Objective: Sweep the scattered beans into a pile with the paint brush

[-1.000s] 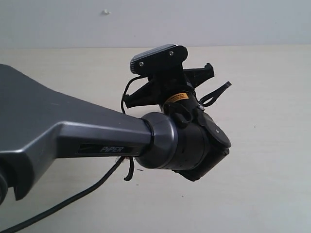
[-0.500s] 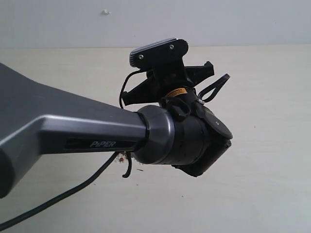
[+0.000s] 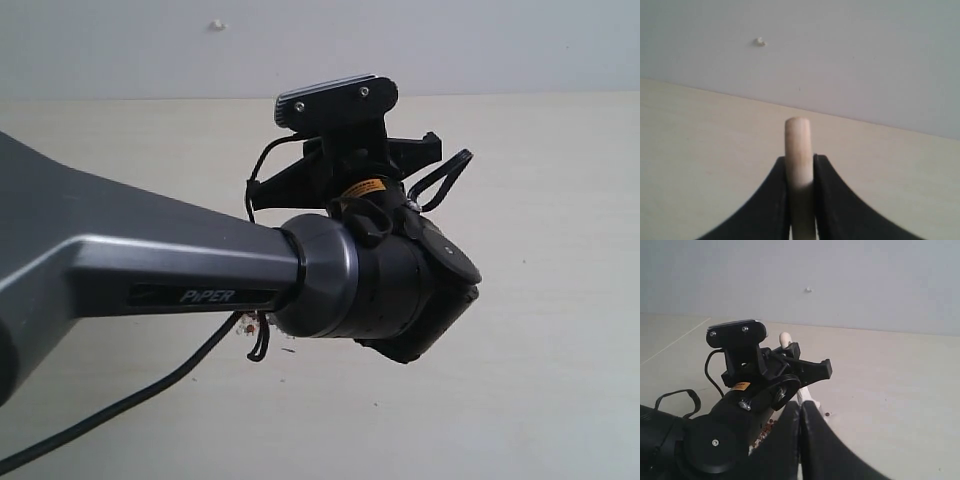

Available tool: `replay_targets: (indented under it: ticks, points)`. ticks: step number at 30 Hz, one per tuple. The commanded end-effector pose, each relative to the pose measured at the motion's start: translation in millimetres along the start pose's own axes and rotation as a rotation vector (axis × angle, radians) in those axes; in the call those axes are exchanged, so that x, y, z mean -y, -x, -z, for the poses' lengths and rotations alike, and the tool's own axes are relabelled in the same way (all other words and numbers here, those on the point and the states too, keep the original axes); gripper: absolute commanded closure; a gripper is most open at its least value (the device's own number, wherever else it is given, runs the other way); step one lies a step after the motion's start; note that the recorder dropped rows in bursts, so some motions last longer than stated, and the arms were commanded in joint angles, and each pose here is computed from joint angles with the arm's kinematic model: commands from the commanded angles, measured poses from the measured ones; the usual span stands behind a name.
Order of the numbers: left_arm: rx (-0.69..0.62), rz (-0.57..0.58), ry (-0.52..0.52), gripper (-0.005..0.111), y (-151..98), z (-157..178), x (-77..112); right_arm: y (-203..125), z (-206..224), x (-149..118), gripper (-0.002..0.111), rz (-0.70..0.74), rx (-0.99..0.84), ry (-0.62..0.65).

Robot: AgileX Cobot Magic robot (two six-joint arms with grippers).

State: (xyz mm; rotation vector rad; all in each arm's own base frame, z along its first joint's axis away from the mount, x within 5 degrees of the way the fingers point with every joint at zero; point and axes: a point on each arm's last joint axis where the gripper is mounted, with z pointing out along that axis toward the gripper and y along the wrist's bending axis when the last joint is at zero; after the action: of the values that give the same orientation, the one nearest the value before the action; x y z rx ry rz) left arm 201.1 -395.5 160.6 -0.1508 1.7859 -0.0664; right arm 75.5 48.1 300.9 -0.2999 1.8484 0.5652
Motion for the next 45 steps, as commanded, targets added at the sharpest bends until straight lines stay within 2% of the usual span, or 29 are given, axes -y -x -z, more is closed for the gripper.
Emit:
replay_targets:
  ticks: [1, 9, 18, 26, 31, 34, 38, 42, 45]
  points:
    - [-0.053, -0.038, 0.005, 0.107, -7.7, 2.2, -1.6, -0.2, -0.1, -0.2, 0.108, 0.007, 0.009, 0.005]
    - [-0.045, -0.029, -0.008, 0.107, 11.2, 7.9, -0.6, -0.2, -0.1, -0.2, 0.108, 0.005, 0.008, 0.005]
    - [0.026, -0.006, -0.106, 0.107, 29.4, 21.9, 21.3, -0.2, -0.1, -0.2, 0.108, 0.005, 0.008, 0.005]
    - [0.043, 0.004, -0.136, 0.107, 35.1, 29.2, 28.9, -0.2, -0.1, -0.2, 0.108, 0.005, 0.008, 0.005]
    - [0.118, -0.029, -0.209, 0.107, 40.2, 36.5, 36.5, -0.2, -0.1, -0.2, 0.108, 0.005, 0.008, 0.006]
    - [0.128, 0.007, -0.221, 0.107, 45.4, 38.3, 40.2, -0.2, -0.1, -0.2, 0.108, 0.005, 0.008, 0.006]
    - [0.077, 0.048, -0.272, 0.107, 51.3, 26.9, 47.1, -0.2, -0.1, -0.2, 0.108, 0.005, 0.008, 0.006]
    - [0.126, 0.045, -0.279, 0.107, 53.2, 21.0, 54.5, -0.2, -0.1, -0.2, 0.108, 0.005, 0.008, 0.006]
    - [0.163, 0.048, -0.241, 0.107, 45.5, 13.8, 58.6, -0.2, -0.1, -0.2, 0.108, 0.007, 0.009, 0.005]
